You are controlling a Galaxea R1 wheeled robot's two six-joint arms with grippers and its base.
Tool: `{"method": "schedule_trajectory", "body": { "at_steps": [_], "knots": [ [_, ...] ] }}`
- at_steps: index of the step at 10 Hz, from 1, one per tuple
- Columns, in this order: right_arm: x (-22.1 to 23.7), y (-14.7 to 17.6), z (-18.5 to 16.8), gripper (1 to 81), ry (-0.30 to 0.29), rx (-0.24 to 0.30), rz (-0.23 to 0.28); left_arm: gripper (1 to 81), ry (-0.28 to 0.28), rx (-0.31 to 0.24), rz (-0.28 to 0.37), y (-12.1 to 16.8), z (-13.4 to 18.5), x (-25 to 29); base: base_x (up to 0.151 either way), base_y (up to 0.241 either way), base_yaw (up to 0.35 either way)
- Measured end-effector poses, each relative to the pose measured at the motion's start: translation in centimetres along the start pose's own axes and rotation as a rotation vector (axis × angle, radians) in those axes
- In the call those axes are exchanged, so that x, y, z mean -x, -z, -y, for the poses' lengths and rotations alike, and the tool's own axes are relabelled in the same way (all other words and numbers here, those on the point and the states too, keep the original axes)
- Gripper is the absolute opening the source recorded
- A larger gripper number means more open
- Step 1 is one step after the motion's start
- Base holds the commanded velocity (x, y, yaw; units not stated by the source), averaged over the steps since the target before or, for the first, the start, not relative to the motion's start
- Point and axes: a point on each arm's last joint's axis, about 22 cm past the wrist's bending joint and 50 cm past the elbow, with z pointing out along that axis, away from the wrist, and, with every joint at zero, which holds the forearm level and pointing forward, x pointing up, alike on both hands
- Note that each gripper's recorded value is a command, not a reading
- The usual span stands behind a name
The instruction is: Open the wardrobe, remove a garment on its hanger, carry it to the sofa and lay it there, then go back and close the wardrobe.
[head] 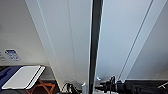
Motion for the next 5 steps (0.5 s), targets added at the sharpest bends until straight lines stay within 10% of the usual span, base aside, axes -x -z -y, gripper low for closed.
{"method": "schedule_trajectory", "body": {
  "at_steps": [5],
  "knots": [
    [0.59, 0.66, 0.4, 81.1, -0.023, -0.025, -0.038, 81.1, 0.039, 0.092, -0.07, 0.76, -0.98, 1.27, 0.0, 0.0, 0.0]
  ]
}}
